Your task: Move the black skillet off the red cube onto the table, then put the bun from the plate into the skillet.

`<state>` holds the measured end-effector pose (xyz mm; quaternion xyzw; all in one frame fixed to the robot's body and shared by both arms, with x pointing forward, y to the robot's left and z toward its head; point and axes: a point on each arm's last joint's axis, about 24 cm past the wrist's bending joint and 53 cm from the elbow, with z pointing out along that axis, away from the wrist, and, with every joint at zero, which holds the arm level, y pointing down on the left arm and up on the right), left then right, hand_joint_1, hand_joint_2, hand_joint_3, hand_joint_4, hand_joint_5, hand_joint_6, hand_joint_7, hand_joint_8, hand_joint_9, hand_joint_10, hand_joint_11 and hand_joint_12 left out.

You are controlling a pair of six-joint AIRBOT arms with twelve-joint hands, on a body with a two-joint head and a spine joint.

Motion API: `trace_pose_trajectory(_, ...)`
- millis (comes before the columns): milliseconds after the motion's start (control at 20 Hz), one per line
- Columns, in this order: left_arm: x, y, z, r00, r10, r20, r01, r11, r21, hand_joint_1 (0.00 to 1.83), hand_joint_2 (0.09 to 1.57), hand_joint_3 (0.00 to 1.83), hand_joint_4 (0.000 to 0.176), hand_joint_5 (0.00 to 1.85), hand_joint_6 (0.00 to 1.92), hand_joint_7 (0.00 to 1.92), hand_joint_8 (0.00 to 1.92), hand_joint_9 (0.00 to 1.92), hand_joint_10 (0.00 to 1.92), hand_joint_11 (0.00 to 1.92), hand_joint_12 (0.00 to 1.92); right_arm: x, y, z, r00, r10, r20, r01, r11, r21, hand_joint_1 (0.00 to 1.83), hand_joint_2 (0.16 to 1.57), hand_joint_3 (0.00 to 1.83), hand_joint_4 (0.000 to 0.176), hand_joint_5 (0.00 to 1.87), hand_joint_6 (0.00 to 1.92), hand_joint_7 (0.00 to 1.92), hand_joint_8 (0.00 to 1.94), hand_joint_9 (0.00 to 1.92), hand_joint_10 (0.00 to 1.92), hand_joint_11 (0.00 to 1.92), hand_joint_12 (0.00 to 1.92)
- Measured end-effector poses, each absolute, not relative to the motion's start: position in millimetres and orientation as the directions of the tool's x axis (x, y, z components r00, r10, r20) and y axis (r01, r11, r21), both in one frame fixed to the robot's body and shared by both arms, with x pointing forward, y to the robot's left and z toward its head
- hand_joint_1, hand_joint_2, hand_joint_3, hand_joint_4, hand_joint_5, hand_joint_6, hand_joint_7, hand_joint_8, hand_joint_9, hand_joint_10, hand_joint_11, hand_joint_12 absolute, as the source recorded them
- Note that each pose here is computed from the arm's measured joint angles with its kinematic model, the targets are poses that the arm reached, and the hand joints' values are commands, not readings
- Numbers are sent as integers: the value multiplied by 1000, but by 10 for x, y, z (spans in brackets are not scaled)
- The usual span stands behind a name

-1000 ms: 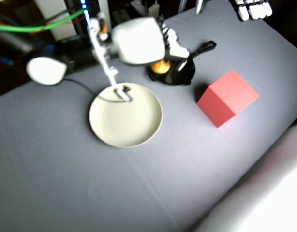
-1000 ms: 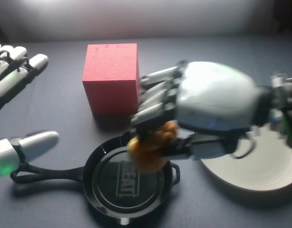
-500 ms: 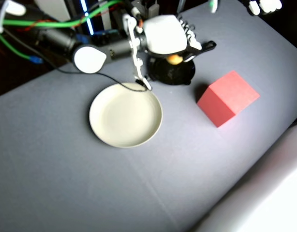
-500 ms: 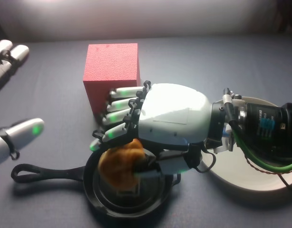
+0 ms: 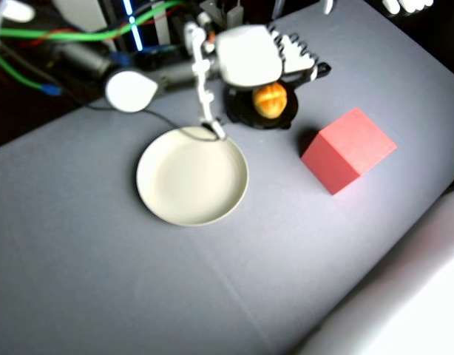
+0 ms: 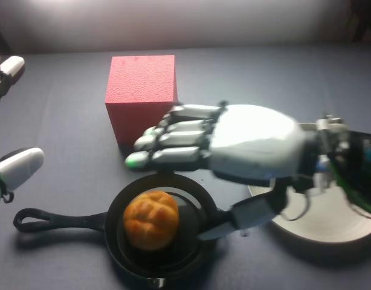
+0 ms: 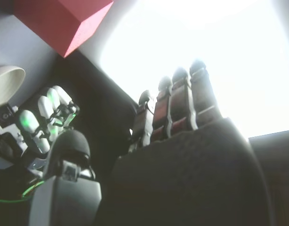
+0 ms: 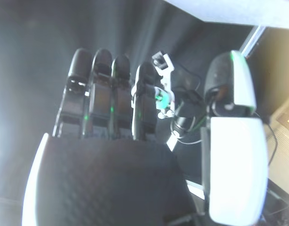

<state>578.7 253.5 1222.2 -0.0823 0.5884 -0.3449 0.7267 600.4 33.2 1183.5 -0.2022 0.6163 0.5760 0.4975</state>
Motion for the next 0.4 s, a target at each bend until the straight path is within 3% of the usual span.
trace_pose_trajectory(50,5772,2534,12220,66,-600,-797,407,746,-528,0,1316,18,93,4,1,39,6,12,5,4,2,6068,174,11808,-434,350,-830,-799,276,534,778,992,10,91,2,0,3,0,4,0,0,24)
trace_pose_trajectory(100,5766,2534,12225,65,-604,-795,409,742,-531,0,1299,8,73,0,0,39,5,23,8,13,6,6130,-29,11821,-444,401,-801,-770,286,570,823,963,0,150,0,0,0,0,0,0,0,4)
trace_pose_trajectory(150,5761,2538,12240,69,-607,-791,412,740,-532,0,1280,0,43,0,0,61,12,37,12,43,20,6167,-180,11839,-444,433,-785,-753,294,588,712,867,0,171,0,0,0,0,0,0,0,0)
trace_pose_trajectory(200,5756,2548,12265,78,-611,-788,415,738,-532,24,1272,0,19,4,0,86,4,75,8,85,54,6236,-446,11894,-430,488,-760,-729,309,611,707,837,0,175,0,0,0,0,0,0,0,0)
trace_pose_trajectory(250,5746,2551,12296,88,-614,-784,423,736,-529,77,1234,8,0,10,1,113,18,122,1,31,257,6277,-616,11949,-417,530,-738,-713,314,628,637,847,0,164,0,0,0,0,0,0,0,0)
trace_pose_trajectory(300,5725,2531,12336,96,-617,-781,439,730,-523,94,1257,0,0,1,0,129,5,165,1,5,419,6307,-857,12052,-379,583,-719,-702,324,634,649,951,8,152,0,0,0,0,0,0,0,0)
trace_pose_trajectory(350,5694,2485,12376,97,-620,-779,465,720,-515,63,1309,7,0,0,0,129,1,189,4,0,478,6296,-1082,12176,-332,631,-702,-702,332,630,560,994,16,104,55,17,0,0,0,0,0,0)
trace_pose_trajectory(400,5683,2445,12402,95,-624,-776,481,711,-513,110,1352,3,34,25,1,153,0,265,6,72,483,6262,-1230,12273,-291,662,-690,-709,335,620,561,1041,10,82,88,9,97,8,109,14,141,51)
